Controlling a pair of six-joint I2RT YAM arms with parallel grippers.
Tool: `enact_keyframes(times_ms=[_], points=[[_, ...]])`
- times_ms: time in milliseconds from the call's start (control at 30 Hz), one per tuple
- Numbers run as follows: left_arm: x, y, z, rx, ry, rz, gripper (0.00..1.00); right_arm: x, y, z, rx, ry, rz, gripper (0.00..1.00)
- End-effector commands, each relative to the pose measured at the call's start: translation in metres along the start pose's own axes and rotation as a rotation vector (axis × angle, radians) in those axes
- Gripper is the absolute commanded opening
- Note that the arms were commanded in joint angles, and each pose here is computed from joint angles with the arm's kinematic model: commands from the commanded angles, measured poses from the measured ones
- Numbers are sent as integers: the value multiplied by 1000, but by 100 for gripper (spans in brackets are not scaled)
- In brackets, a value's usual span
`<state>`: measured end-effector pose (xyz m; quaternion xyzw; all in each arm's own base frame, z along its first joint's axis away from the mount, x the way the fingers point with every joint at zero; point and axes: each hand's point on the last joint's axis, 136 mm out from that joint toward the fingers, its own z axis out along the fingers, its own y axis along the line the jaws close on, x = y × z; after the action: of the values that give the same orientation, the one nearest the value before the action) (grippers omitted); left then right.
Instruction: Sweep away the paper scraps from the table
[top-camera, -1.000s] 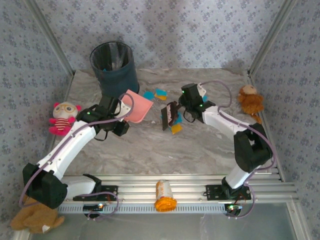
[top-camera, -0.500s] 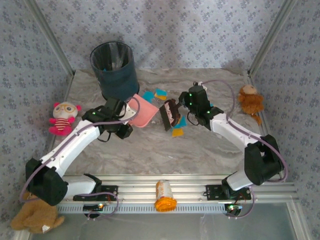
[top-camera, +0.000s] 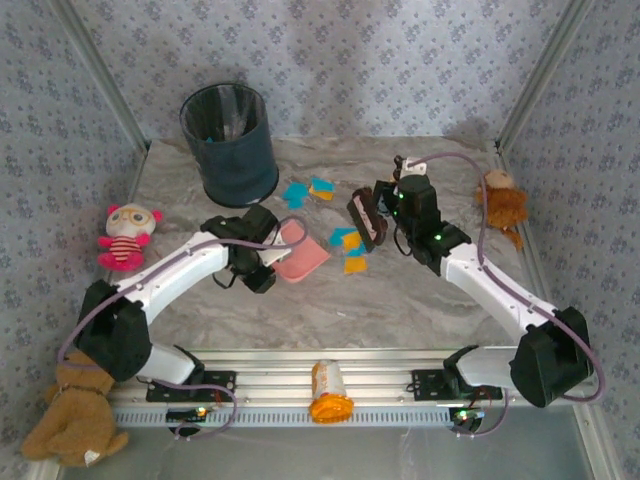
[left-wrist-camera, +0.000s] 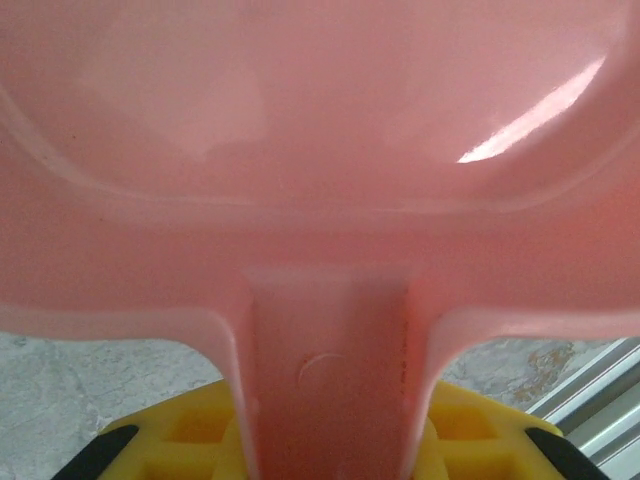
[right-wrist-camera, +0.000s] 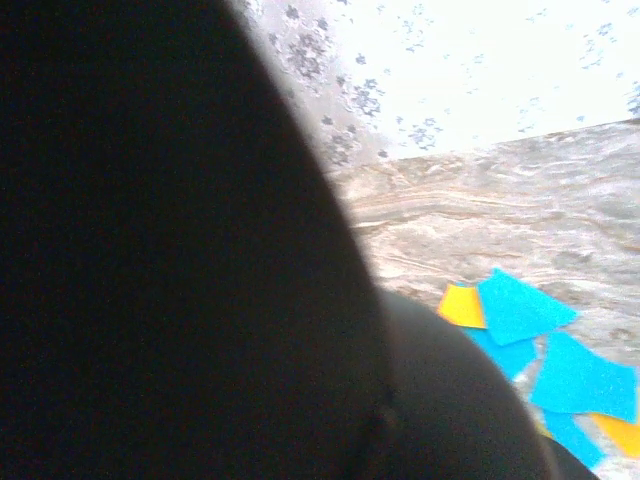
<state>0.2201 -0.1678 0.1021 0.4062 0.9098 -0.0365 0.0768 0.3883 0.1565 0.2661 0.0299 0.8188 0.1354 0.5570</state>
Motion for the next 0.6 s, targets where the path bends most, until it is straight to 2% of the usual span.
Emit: enact_keyframes(times_ms=[0, 200, 567], points=[[4, -4, 0, 4, 61, 51, 0, -2, -21, -6, 92, -1, -129, 0], [4, -10, 14, 15, 138, 79, 0, 4, -37, -4, 171, 0, -199, 0], [-5, -15, 32, 6, 244, 139, 0, 16, -43, 7, 188, -55, -208, 0]])
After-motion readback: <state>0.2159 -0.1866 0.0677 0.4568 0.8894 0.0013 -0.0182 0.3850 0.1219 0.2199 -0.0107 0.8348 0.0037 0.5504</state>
